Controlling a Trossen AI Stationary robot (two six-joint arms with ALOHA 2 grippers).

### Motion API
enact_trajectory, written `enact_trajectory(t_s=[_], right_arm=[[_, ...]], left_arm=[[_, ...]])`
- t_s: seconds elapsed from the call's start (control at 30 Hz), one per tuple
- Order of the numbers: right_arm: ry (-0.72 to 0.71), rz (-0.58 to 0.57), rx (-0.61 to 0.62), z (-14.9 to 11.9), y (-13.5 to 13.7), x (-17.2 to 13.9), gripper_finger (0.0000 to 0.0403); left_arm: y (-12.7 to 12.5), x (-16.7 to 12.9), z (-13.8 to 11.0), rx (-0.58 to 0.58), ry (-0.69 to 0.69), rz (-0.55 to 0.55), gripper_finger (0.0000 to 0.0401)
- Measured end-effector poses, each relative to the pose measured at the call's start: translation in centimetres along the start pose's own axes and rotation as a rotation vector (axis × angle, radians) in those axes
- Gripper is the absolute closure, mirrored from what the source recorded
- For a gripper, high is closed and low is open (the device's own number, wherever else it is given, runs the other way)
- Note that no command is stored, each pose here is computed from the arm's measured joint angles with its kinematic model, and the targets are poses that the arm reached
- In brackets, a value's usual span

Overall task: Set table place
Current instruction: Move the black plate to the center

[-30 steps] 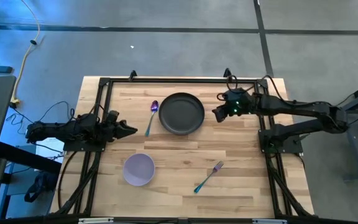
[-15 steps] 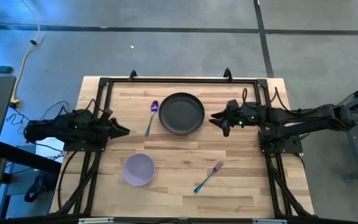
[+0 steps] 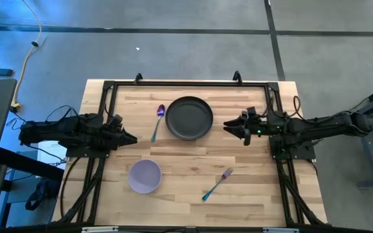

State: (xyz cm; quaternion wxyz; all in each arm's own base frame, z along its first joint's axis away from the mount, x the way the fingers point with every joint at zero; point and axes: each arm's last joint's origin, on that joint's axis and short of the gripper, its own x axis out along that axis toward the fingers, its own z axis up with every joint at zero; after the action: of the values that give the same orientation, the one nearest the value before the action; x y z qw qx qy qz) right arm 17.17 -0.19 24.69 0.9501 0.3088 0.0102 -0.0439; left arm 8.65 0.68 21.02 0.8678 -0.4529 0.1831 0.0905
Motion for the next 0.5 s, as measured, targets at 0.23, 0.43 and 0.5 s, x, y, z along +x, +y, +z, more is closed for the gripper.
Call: enact_trajectory(t_s=[0.23,0.43,0.5], right_arm=[[-0.077,0.033,0.008,0.2,-0.1,-2.0,0.024],[-0.196,0.125,0.02,0.5,0.0,-3.6,0.024],[-0.214,0.161,0.018,0.4,-0.1,-4.0,0.024]], left_arm=[[0.1,0.4,-0.3,-0.038,0.078,0.002,0.0245],[0.2,0.9,-0.4,-0.051,0.145,0.009,0.0245],[0.2,1.1,-0.4,-0.055,0.167,0.013,0.0245]])
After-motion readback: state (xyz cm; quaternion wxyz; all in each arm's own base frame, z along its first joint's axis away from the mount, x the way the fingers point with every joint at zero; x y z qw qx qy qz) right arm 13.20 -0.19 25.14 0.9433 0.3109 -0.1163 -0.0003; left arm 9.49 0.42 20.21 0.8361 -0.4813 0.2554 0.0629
